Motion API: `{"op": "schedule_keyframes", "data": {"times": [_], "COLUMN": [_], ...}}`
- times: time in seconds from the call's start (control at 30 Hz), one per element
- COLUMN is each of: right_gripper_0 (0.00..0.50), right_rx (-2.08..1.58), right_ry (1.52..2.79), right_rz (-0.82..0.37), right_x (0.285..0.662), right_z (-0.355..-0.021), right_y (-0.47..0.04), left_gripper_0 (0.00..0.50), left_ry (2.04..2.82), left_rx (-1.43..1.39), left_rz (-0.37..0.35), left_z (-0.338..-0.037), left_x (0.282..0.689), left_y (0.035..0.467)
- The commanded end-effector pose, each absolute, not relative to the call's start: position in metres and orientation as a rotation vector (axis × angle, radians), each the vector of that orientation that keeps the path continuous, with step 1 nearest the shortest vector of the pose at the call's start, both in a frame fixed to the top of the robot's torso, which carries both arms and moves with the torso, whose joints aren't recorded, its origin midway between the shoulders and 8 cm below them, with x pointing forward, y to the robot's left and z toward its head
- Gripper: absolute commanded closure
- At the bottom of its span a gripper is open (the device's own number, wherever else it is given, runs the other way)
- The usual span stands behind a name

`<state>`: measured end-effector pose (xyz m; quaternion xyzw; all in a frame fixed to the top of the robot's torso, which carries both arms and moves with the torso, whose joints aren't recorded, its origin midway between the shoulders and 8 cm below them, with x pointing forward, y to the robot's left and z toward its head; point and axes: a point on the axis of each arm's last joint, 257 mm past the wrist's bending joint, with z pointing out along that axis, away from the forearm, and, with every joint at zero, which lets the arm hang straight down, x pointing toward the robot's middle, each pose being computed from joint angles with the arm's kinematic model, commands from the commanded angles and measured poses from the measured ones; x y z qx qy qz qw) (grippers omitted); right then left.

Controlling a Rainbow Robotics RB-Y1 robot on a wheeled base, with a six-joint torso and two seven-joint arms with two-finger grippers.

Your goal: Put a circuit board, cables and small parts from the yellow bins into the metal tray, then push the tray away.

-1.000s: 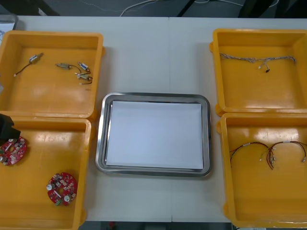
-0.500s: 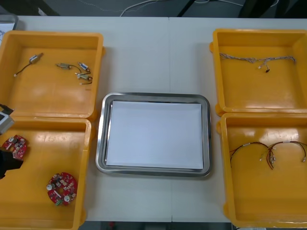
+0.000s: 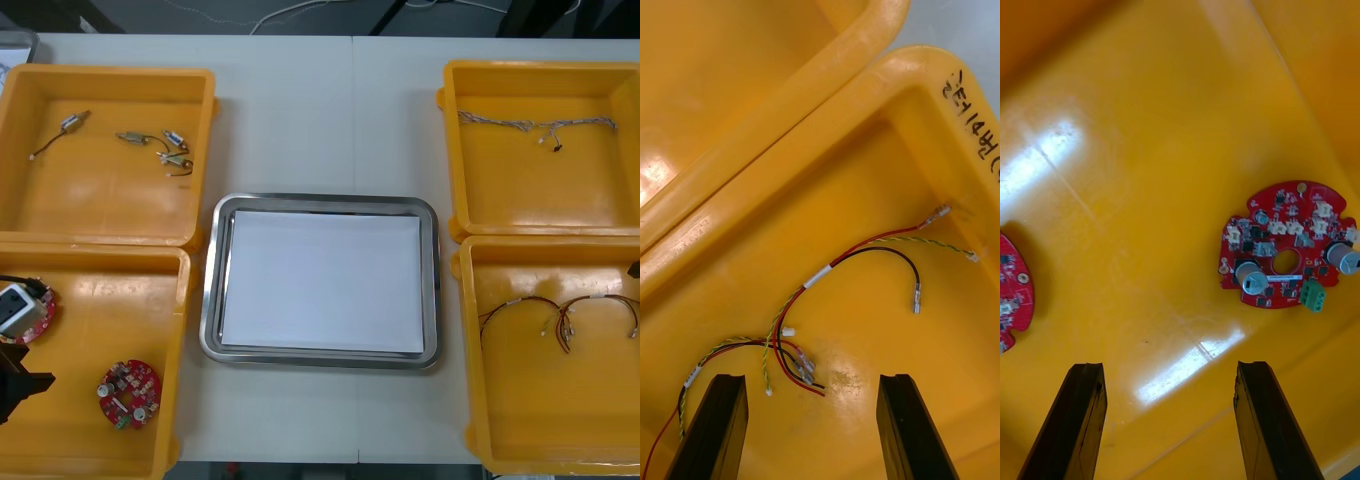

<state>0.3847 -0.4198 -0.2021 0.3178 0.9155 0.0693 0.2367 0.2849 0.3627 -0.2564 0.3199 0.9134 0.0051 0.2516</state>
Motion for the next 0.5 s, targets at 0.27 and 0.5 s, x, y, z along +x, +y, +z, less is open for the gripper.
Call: {"op": "schedule_keyframes", "data": {"times": [0.27,0.5], "right_gripper_0": [0.000,0.000], "right_rx": [1.147,1.141], "right_ry": [2.387,2.324], "right_rz": [0.262,0.187], "right_x": [0.376,0.379], "right_z": [-0.210,-0.219], "right_y": [-0.425,-0.441], "left_gripper_0": [0.000,0.000], "left_ry": [2.417,2.404], "left_rx": [1.029,1.085], "left_rz": [-0.011,0.040], "left_z": [-0.295,-0.314], "left_x": [0.257,0.253], "left_y": [0.333,0.325]}}
